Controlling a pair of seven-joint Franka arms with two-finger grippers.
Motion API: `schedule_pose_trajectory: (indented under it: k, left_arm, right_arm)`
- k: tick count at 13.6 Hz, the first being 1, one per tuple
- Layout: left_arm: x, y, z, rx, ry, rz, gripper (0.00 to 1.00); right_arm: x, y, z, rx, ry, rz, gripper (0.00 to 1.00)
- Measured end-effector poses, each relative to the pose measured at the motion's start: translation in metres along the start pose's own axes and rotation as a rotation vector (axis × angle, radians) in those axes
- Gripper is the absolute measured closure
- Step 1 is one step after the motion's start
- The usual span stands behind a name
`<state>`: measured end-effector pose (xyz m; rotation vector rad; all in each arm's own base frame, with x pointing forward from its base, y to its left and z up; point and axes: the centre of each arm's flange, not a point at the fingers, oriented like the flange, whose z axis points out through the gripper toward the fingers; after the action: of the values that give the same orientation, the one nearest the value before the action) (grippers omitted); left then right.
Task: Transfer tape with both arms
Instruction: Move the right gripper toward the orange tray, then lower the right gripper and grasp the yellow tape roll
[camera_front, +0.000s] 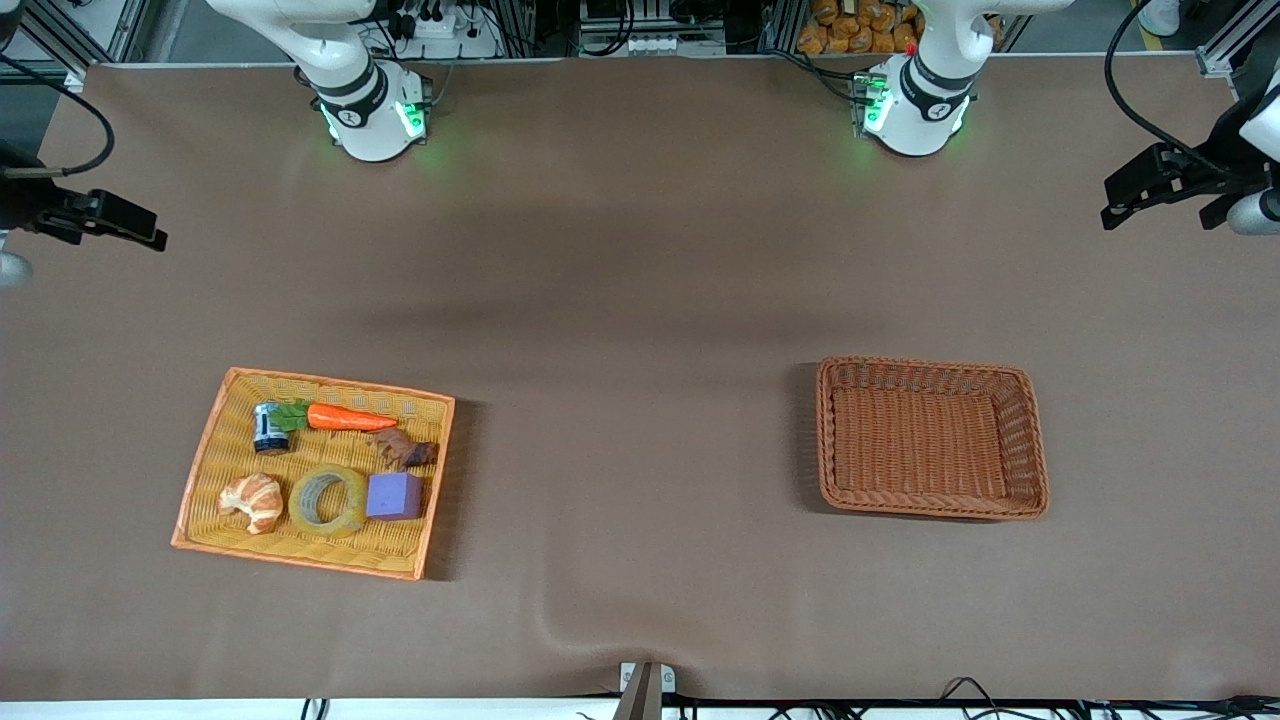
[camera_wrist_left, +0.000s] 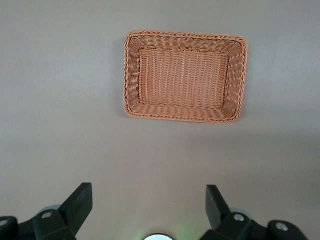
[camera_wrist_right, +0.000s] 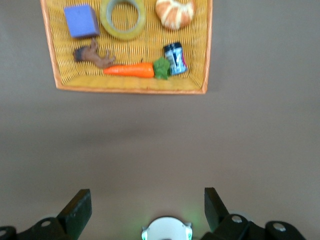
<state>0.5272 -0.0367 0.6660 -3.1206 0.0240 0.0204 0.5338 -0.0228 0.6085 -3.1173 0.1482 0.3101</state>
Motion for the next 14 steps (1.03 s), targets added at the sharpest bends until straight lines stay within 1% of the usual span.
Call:
schedule_pose_trajectory:
  k: [2,3,5,6,7,9,12,14]
  left_arm:
    - [0.001,0.001,-0.001,0.000,0.009,0.001,0.00]
    - [0.001,0.001,-0.001,-0.001,0.011,0.001,0.00]
    - [0.001,0.001,-0.003,-0.001,0.016,0.002,0.00]
    - [0.001,0.001,-0.005,-0.001,0.019,0.002,0.00]
    - [0.000,0.002,-0.007,-0.001,0.024,0.003,0.00]
    - [-0.001,0.006,-0.010,-0.001,0.029,0.011,0.00]
    - [-0.002,0.014,-0.011,-0.001,0.031,0.026,0.00]
    - [-0.002,0.019,-0.011,-0.001,0.031,0.036,0.00]
  right_arm:
    - [0.003,-0.003,0.014,-0.004,-0.061,-0.004,0.00]
    - [0.006,-0.003,0.019,-0.005,-0.080,-0.003,0.00]
    - [0.012,-0.002,0.026,-0.006,-0.091,0.000,0.00]
    - [0.020,-0.001,0.031,-0.006,-0.081,0.003,0.00]
    - [0.033,0.001,0.039,-0.004,-0.055,0.008,0.00]
    - [0.075,0.009,0.071,-0.002,0.000,0.026,0.00]
    - [0.144,0.015,0.144,-0.002,0.079,0.039,0.00]
    - [0.180,0.013,0.184,0.001,0.163,0.043,0.00]
